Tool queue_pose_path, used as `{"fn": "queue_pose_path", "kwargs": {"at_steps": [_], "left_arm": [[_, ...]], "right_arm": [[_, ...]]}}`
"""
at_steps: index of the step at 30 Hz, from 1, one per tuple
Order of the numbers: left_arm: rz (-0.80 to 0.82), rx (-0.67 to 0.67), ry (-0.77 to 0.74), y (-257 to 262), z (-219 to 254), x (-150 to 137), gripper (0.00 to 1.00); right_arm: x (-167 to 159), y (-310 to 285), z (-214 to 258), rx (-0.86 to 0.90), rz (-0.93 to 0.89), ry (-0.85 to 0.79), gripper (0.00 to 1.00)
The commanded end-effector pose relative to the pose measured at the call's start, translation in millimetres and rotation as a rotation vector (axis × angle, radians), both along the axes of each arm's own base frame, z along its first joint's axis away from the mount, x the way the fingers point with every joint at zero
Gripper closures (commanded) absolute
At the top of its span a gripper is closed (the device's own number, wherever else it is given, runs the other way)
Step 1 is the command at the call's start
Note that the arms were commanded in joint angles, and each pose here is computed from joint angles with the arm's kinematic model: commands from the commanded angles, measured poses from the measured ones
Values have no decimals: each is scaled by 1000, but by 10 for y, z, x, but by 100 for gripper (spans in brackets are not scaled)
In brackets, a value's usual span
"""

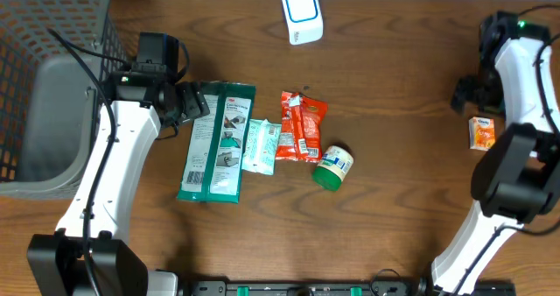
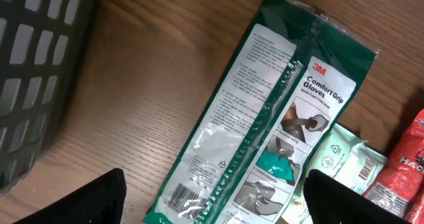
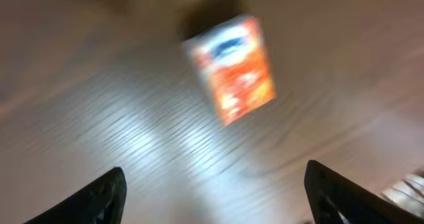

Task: Scan the item barcode
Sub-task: 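Carry the tissue box to the right table edge and release it, then move the right gripper back to the green-lidded jar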

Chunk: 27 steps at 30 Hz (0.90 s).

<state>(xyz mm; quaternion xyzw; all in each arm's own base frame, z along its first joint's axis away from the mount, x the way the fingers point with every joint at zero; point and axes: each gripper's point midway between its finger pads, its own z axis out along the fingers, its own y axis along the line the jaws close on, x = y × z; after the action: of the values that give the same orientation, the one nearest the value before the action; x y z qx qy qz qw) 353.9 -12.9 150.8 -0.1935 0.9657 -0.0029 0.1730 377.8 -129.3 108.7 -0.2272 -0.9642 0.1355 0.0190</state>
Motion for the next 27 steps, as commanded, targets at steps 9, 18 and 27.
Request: {"fn": "queue_pose_path", "kwargs": {"at_steps": [9, 18, 27], "left_arm": [[3, 13, -19, 34, 71, 31, 14], [3, 13, -19, 33, 71, 31, 14], [3, 13, -19, 34, 71, 31, 14]], "right_arm": [[43, 1588, 1128, 501, 243, -329, 12], [-345, 2188, 1391, 401, 357, -318, 9], [-816, 2933, 1100, 431, 404, -174, 1]]}}
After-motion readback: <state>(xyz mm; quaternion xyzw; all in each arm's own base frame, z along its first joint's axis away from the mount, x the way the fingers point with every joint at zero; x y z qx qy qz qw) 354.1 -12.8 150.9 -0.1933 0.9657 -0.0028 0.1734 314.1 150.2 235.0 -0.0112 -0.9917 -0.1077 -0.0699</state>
